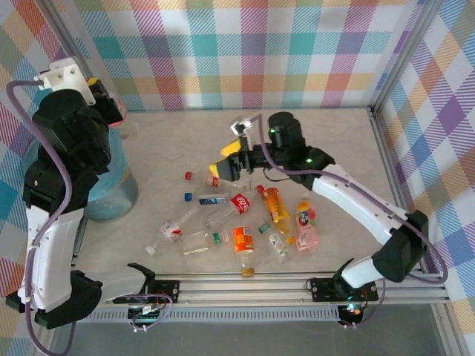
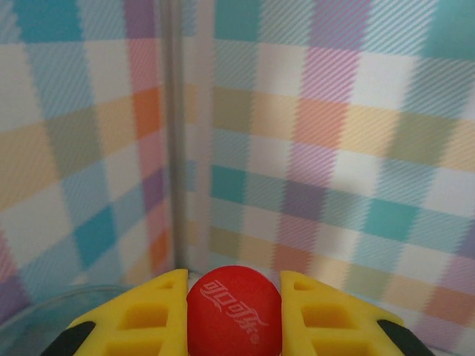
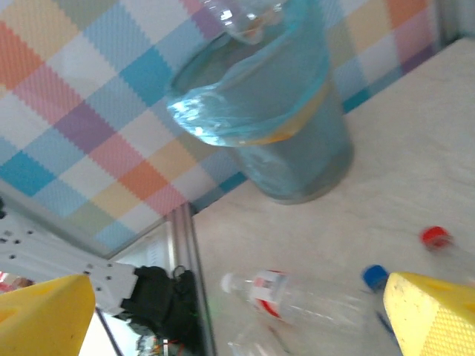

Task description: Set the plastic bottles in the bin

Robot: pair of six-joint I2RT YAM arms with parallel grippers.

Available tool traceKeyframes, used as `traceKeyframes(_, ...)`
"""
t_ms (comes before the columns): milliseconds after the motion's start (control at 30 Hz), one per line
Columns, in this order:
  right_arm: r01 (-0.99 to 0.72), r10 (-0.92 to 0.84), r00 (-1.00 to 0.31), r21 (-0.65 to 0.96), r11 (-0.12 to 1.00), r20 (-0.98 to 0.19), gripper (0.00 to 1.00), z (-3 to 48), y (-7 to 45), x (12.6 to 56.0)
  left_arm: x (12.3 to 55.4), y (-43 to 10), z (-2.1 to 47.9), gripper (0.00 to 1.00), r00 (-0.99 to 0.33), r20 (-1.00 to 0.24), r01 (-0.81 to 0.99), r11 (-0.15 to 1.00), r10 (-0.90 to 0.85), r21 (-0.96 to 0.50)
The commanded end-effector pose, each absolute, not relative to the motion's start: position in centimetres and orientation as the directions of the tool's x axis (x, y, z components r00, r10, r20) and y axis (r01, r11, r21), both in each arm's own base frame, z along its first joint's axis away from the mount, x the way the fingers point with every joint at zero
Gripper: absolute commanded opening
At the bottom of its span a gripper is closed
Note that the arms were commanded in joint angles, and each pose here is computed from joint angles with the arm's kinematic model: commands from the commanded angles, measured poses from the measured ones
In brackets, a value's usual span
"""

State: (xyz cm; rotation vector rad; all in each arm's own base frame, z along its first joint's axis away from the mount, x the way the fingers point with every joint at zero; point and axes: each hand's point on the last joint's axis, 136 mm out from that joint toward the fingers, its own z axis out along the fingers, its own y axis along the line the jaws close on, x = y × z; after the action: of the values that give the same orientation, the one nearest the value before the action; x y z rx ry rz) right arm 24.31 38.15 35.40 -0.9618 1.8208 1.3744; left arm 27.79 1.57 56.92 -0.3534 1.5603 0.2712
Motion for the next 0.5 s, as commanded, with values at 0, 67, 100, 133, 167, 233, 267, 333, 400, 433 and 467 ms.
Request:
traceKeyframes(0,-0.839,-0.214,-0.544,0.531,0.119,-0.812,0.99,35.6,40.5,22.7,27.2,4.4,57.5,0.0,-0.043,-0.998,-0.519,0.853,0.041,0.057)
traceKeyframes(67,-0.831,-0.236,-0.555,0.548,0.098,-0.798,0.99,35.1,41.8,22.0,27.4,5.1,57.5,0.0,-0.055,-0.997,-0.543,0.836,0.053,0.074)
traceKeyframes(100,-0.827,-0.247,-0.558,0.556,0.084,-0.792,0.98,35.0,42.4,21.7,27.4,5.5,57.5,0.0,-0.062,-0.996,-0.556,0.827,0.057,0.082)
traceKeyframes(133,-0.823,-0.258,-0.561,0.563,0.074,-0.787,0.98,34.8,42.9,21.3,27.5,5.9,57.3,0.0,-0.069,-0.996,-0.568,0.819,0.058,0.088)
traceKeyframes(167,-0.818,-0.264,-0.567,0.572,0.067,-0.78,0.98,34.7,43.3,21.1,27.6,6.4,57.1,0.0,-0.077,-0.995,-0.579,0.81,0.058,0.092)
traceKeyframes(233,-0.789,-0.273,-0.598,0.614,0.032,-0.754,0.98,34.5,44.3,20.4,28.0,7.6,56.4,0.0,-0.102,-0.993,-0.603,0.791,0.053,0.104)
traceKeyframes(267,-0.772,-0.275,-0.613,0.635,0.012,-0.741,0.97,34.6,44.6,20.1,28.0,8.3,56.1,0.0,-0.107,-0.993,-0.617,0.78,0.044,0.102)
traceKeyframes(333,-0.748,-0.295,-0.627,0.663,-0.028,-0.721,0.96,34.5,45.7,19.0,28.2,9.8,55.2,0.0,-0.111,-0.994,-0.641,0.763,0.012,0.081)
traceKeyframes(400,-0.747,-0.328,-0.614,0.662,-0.05,-0.718,0.96,34.4,46.8,17.7,28.4,10.9,54.6,0.0,-0.111,-0.994,-0.653,0.755,-0.019,0.058)
traceKeyframes(433,-0.748,-0.349,-0.607,0.662,-0.052,-0.714,0.96,34.1,47.3,17.2,28.7,11.3,54.0,0.0,-0.119,-0.992,-0.655,0.754,-0.032,0.054)
traceKeyframes(467,-0.749,-0.363,-0.599,0.66,-0.059,-0.713,0.95,34.0,47.8,16.7,28.9,11.6,53.6,0.0,-0.128,-0.991,-0.658,0.751,-0.043,0.052)
